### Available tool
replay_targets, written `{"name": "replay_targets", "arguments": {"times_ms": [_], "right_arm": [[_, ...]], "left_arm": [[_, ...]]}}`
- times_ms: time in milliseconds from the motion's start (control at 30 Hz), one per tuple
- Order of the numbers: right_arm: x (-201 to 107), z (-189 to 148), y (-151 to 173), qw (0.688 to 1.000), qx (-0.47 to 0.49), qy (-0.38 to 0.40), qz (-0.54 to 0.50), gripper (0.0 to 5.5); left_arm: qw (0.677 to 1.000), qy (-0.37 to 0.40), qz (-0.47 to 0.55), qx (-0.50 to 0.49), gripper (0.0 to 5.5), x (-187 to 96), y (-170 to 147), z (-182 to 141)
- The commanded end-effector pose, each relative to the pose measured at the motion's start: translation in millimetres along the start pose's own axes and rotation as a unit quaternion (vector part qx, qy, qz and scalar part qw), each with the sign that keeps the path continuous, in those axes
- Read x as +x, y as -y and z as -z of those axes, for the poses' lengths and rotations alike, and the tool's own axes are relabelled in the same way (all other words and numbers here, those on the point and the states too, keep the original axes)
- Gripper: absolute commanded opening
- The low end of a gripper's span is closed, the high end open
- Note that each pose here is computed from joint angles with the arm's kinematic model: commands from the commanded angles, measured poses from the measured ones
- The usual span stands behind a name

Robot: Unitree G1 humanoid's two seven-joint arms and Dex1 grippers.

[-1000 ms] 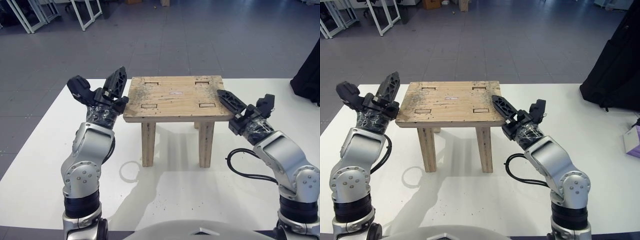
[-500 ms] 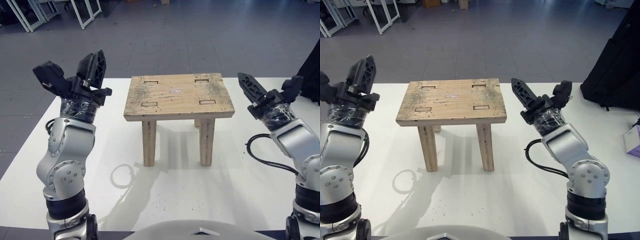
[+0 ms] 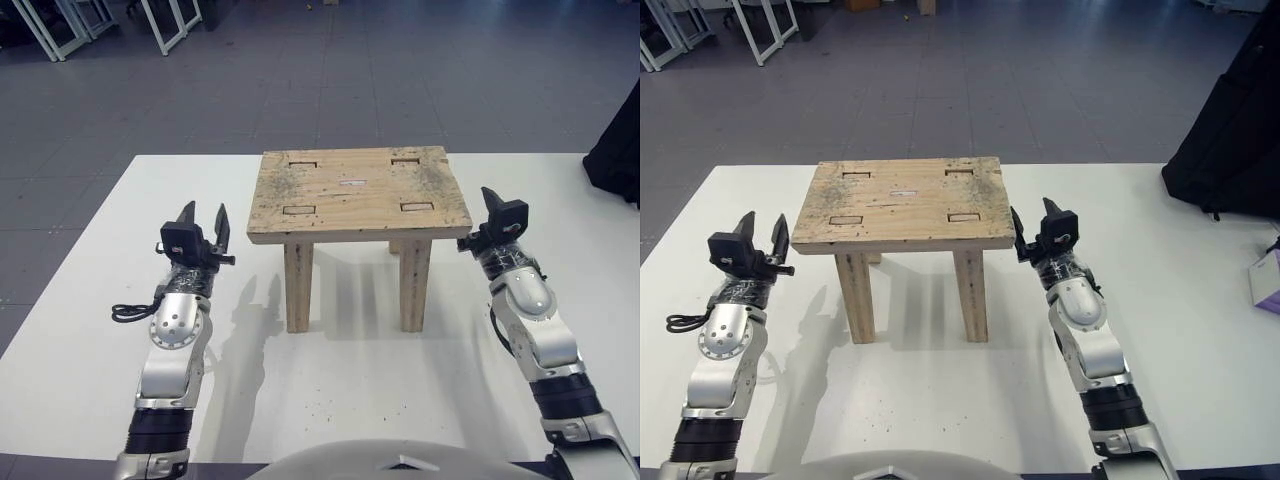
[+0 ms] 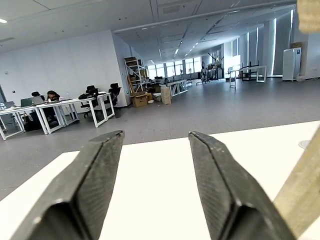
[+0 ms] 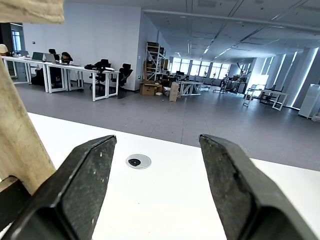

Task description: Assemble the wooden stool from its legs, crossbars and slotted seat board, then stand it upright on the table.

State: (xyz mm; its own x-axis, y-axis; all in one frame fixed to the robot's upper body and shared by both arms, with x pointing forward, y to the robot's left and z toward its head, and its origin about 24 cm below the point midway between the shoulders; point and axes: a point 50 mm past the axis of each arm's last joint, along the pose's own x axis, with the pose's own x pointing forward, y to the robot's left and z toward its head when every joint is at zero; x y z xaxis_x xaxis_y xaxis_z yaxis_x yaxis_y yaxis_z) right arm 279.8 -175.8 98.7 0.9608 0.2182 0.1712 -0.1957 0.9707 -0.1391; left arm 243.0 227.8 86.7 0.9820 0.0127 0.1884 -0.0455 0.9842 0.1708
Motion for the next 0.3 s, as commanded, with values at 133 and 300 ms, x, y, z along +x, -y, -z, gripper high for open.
{"name": "replay_targets", "arguments": {"times_ms": [133,300], "right_arm": [[3.4,2.0,-1.2,1.000,-0.008,0.010,0.020,3.04],[4.5,6.0,-2.7,0.999,-0.017,0.007,0.031,3.04]], "left_arm": [[0.999,0.015,0.045,-0.004,3.44,8.3,13.2,1.4],[0.999,0.012,0.048,0.007,3.59,14.1,14.4,1.8]]}}
